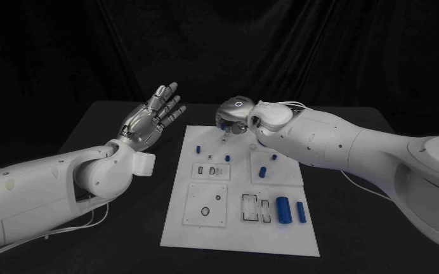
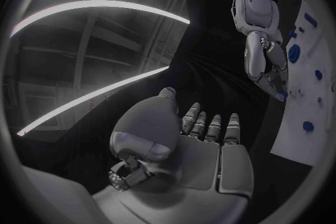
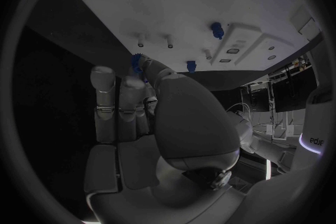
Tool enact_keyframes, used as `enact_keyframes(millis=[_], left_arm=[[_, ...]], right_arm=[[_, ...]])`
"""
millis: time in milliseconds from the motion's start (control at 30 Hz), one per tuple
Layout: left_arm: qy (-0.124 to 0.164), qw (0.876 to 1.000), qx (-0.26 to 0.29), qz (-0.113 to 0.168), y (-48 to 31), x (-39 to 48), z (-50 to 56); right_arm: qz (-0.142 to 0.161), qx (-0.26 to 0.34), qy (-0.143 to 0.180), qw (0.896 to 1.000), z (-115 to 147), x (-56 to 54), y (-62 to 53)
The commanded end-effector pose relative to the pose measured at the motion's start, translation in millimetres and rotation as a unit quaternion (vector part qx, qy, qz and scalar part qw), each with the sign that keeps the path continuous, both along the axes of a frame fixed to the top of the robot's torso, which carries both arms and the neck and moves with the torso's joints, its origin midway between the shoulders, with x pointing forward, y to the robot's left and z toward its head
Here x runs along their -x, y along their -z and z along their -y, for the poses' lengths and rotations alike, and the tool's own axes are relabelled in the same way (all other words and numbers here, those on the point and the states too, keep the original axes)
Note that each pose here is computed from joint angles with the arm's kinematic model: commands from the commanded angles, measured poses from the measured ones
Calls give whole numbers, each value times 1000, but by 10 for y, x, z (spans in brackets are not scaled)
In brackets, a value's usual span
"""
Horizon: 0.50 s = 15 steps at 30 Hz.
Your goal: Assemble the parts on the task board
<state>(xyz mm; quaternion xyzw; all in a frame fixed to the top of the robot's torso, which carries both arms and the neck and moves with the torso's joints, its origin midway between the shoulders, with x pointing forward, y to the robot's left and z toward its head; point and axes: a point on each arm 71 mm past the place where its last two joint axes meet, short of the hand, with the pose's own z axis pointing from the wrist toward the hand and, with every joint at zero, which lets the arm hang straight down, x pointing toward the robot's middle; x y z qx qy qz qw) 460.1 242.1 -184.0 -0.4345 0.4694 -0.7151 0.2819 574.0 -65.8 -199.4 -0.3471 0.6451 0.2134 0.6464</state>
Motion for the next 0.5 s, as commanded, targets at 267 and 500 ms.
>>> enact_keyframes(millis=[267,500], left_arm=[[-22,998,32,53,-102,-4,-46],[-21,998,32,53,-100,-10,-52]], right_arm=[[-7,3,5,1000,15,15,28],[-2,-2,3,1000,30,30,21]])
